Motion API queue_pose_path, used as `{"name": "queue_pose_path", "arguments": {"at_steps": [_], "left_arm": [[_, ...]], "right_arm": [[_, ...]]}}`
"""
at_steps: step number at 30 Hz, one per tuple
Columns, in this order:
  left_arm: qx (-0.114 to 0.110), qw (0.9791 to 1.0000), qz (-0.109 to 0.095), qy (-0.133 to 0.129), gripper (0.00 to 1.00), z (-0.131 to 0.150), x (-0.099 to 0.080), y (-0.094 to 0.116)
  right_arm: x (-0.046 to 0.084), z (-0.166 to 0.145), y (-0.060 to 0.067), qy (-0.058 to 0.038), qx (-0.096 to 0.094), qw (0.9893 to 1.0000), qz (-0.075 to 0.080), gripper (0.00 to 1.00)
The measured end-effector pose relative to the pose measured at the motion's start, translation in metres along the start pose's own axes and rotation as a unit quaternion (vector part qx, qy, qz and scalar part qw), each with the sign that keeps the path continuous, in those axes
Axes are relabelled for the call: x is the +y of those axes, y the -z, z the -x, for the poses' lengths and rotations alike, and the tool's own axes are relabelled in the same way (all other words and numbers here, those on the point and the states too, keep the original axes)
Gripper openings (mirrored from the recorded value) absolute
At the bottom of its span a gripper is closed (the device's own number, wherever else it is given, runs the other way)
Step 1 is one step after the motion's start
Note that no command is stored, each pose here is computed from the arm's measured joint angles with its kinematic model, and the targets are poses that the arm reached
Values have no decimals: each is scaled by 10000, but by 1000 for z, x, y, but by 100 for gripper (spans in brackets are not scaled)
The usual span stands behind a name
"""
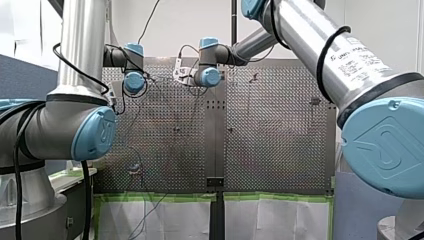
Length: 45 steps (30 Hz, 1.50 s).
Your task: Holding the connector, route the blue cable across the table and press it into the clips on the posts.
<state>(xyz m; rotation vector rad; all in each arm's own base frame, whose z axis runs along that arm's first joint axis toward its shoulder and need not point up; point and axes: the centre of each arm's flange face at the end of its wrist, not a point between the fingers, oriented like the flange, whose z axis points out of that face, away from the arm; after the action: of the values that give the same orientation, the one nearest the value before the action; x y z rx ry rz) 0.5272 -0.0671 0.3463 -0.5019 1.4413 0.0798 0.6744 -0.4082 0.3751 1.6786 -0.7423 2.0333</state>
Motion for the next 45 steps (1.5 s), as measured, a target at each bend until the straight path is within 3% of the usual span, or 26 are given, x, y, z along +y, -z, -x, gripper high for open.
{"name": "queue_pose_path", "arguments": {"at_steps": [7,11,15,20,27,38,45], "left_arm": [[259,9991,119,-300,100,-5,-1,10],[434,9985,63,-324,100,-7,-1,22],[620,9978,-33,-243,100,-7,2,37],[688,9974,-208,-34,100,-4,4,53],[887,9951,-374,238,100,-4,7,81],[763,9954,-447,368,100,22,8,106],[542,9953,-752,276,100,48,0,121]], "right_arm": [[1,0,1,41,-35,10000,71,0],[2,0,2,77,-85,9999,119,0],[3,0,3,96,-105,9998,148,0],[1,-1,4,99,-103,9998,142,0],[-2,-2,6,96,-154,9997,134,0],[-3,-2,6,96,-186,9997,136,0],[3,-1,7,99,-219,9995,206,0]]}}
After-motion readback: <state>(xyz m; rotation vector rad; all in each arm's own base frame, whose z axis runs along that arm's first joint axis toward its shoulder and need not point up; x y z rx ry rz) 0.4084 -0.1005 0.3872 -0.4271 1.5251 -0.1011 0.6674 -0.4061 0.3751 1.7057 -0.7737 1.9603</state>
